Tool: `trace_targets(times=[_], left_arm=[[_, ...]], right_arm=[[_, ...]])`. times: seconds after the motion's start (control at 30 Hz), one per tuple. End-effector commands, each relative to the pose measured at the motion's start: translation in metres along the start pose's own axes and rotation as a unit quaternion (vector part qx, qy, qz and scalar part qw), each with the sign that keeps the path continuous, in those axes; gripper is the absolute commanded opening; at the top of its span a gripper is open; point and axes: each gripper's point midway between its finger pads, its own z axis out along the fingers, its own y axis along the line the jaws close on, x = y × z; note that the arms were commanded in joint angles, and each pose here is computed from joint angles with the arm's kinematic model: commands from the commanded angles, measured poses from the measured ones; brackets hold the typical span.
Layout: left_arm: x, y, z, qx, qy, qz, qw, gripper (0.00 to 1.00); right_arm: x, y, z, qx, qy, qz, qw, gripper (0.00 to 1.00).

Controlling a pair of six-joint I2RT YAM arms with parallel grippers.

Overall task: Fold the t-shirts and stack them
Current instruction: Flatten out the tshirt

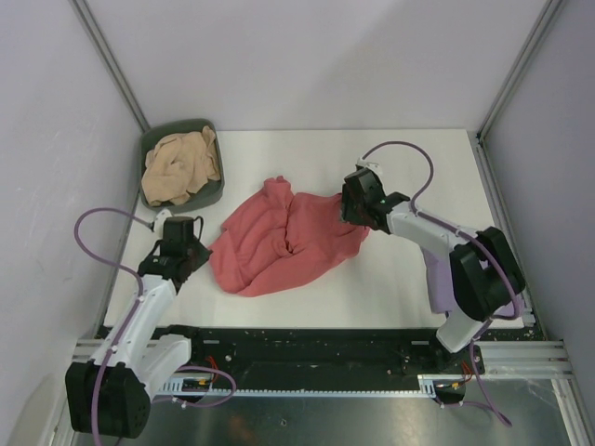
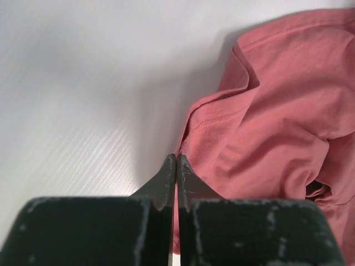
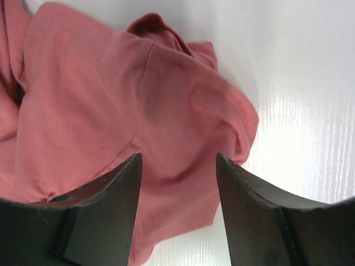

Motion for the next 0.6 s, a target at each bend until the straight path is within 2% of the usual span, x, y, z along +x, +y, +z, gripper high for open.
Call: trace_targets(times=[0.0,0.4,0.57], left_arm=[[-0.007,0.004,-0.004,-0.001,-0.017,0.0,1.0,0.0],[-0.009,0.001,-0.008,0.009,-0.016,-0.005,1.0,0.0],[-0.009,0.0,-0.008,0.009,-0.014,-0.006,1.0,0.0]], right_arm=[[-0.022,0.001,0.011,0.007,-0.025,-0.005,1.0,0.6],[0.025,-0.017,0.011,0.074,0.034,-0.041,0.996,0.62],[0.05,-0.019,0.004,0.056,0.052,-0.022,0.997,0.63]])
